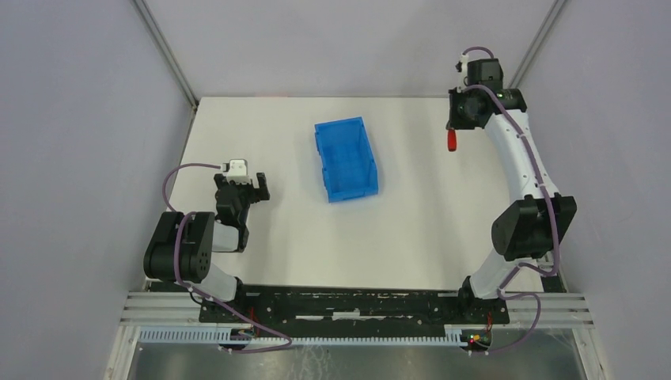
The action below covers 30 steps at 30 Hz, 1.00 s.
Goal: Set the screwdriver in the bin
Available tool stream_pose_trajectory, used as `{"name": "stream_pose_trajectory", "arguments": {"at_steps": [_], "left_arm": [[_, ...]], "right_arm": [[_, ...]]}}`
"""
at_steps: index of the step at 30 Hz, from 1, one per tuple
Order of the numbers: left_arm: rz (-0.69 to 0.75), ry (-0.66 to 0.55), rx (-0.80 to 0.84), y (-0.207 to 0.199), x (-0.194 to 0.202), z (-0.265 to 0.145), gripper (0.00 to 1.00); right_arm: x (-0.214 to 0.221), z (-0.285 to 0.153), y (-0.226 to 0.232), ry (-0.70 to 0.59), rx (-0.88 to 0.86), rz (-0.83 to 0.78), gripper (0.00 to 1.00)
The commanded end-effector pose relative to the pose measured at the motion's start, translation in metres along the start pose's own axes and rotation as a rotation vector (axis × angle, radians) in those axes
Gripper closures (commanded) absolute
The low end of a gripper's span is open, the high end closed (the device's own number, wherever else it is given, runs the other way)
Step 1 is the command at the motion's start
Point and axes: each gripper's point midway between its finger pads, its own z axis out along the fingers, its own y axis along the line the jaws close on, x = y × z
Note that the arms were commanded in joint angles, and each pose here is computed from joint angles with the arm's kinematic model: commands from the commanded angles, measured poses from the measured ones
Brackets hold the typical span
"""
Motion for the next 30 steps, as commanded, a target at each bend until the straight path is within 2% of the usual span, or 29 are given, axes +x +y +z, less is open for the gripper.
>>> {"name": "stream_pose_trajectory", "arguments": {"at_steps": [1, 5, 8, 14, 20, 23, 27, 30], "left_arm": [[-0.034, -0.055, -0.001, -0.001, -0.016, 0.002, 0.0], [-0.035, -0.055, -0.002, -0.001, -0.016, 0.002, 0.0], [-0.035, -0.055, -0.002, -0.001, -0.016, 0.002, 0.0], [-0.034, -0.055, -0.003, -0.001, -0.016, 0.002, 0.0], [-0.034, -0.055, -0.003, -0.001, -0.016, 0.002, 0.0], [-0.034, -0.055, -0.002, -0.001, -0.016, 0.002, 0.0], [-0.035, -0.055, -0.002, -0.001, -0.016, 0.002, 0.0], [-0.035, -0.055, -0.002, -0.001, -0.016, 0.002, 0.0]], "right_arm": [[-0.031, -0.008, 0.095, -0.157, -0.196, -0.03, 1.0], [-0.038, -0.031, 0.209, -0.346, -0.381, -0.281, 1.0], [-0.025, -0.023, 0.251, -0.392, -0.386, -0.407, 1.0], [0.023, 0.032, 0.294, -0.272, -0.382, -0.581, 1.0], [0.055, 0.078, 0.307, -0.194, -0.356, -0.632, 0.98], [0.065, 0.096, 0.307, -0.164, -0.326, -0.619, 0.88], [0.07, 0.107, 0.311, -0.123, -0.324, -0.608, 0.64], [0.052, 0.093, 0.311, -0.161, -0.316, -0.582, 0.49]]}}
